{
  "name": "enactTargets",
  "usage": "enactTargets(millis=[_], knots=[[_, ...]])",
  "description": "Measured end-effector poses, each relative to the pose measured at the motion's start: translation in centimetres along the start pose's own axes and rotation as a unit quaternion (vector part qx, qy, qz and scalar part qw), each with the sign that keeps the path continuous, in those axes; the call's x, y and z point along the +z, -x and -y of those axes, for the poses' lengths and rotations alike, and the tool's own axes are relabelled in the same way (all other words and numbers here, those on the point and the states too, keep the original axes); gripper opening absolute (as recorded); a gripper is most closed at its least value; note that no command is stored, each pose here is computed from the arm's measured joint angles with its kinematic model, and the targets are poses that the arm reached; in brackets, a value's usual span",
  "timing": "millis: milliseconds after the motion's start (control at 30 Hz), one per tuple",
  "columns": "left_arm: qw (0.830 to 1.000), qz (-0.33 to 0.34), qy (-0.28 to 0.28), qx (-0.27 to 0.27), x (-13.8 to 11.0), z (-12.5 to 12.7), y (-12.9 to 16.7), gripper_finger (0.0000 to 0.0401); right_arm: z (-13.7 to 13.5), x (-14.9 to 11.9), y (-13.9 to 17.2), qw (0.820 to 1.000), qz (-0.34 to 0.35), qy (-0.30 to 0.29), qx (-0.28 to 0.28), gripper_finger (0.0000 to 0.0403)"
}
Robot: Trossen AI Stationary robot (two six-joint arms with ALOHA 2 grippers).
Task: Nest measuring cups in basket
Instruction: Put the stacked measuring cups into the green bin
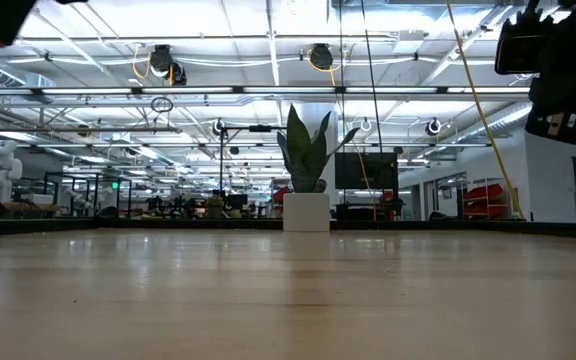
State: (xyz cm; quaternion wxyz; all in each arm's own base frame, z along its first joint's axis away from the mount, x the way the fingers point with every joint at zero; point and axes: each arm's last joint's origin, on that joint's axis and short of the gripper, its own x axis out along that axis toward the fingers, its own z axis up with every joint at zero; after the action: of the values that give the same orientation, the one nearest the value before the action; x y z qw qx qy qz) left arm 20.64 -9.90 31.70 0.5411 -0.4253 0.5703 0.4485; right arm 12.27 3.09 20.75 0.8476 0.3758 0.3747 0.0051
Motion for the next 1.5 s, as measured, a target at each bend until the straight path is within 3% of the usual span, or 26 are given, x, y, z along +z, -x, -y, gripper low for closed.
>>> enactTargets(millis=[267, 467, 833, 1233, 1500], knots=[[0.998, 0.034, 0.056, -0.003, -4.2, -3.2, -1.1, 0.0133, -0.2, 0.4, 0.0, 0.997, 0.04, -0.059, 0.0, 0.0017], [0.999, 0.03, 0.021, -0.008, -6.5, -3.7, -2.4, 0.0133, -0.4, 0.9, 0.1, 0.992, 0.082, -0.094, -0.001, 0.0018], [0.999, 0.032, -0.003, -0.024, -8.2, -3.7, -7.3, 0.0133, -0.6, 1.1, 0.1, 0.987, 0.099, -0.129, 0.012, 0.0018], [0.999, -0.001, -0.038, -0.039, -10.7, -4.5, -7.9, 0.0133, -0.7, 1.2, 0.1, 0.984, 0.106, -0.146, 0.013, 0.0018], [0.999, 0.025, -0.044, -0.014, -11.2, -4.2, -9.0, 0.0133, -0.5, 1.3, -0.2, 0.982, 0.118, -0.148, -0.008, 0.0018]])
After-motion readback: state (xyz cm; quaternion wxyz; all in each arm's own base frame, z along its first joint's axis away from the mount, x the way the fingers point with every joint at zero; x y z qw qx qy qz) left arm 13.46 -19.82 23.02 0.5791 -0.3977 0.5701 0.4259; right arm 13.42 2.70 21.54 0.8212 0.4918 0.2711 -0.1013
